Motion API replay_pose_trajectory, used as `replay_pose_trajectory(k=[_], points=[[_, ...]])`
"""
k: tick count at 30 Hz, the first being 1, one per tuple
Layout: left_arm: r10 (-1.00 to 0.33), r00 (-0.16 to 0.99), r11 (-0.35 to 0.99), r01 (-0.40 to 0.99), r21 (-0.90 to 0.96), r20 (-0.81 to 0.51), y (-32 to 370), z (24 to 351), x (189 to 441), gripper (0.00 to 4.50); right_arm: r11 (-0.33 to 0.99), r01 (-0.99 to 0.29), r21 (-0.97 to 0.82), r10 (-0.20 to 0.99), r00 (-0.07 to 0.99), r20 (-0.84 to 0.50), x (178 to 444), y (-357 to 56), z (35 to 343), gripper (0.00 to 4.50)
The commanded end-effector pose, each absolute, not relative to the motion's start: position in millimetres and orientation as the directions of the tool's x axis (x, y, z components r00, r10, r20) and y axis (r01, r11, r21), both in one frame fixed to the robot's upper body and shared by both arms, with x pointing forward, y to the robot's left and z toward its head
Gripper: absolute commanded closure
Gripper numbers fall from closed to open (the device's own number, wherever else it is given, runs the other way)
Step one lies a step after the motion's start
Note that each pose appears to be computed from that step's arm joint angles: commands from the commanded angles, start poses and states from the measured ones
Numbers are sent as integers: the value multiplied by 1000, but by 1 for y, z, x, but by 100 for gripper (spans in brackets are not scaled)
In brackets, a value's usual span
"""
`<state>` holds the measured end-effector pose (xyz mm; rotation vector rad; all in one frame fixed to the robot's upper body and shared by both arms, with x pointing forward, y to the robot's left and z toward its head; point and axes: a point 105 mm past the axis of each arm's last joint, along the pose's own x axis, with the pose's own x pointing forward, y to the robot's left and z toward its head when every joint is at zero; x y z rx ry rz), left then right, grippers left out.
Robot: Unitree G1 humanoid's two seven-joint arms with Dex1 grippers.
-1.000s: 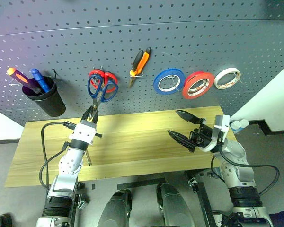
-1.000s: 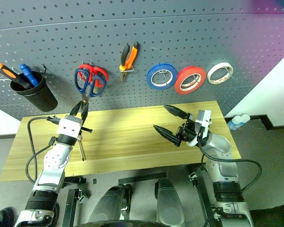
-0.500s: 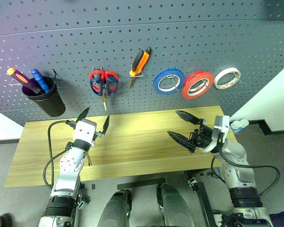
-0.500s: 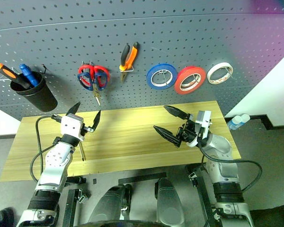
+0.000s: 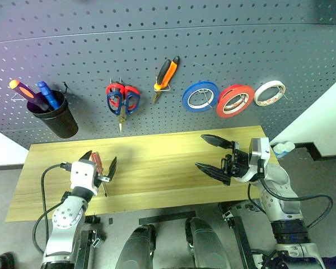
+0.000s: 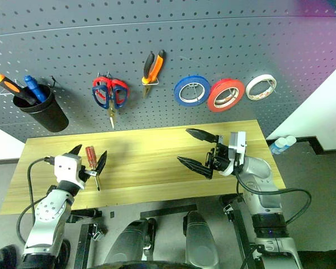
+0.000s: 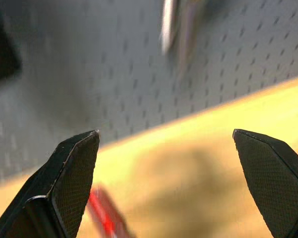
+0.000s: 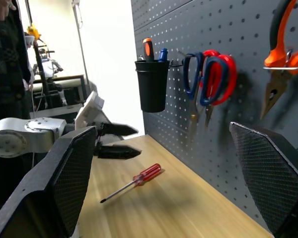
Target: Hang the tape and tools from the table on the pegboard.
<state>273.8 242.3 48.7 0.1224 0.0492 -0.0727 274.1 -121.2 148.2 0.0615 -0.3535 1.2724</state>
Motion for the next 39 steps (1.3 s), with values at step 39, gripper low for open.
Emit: replay_pose_trajectory(k=[39], points=[[176, 915, 969, -225, -97, -363, 275, 24, 307, 2, 287, -956, -53, 931, 266, 248, 241, -123, 145, 0]])
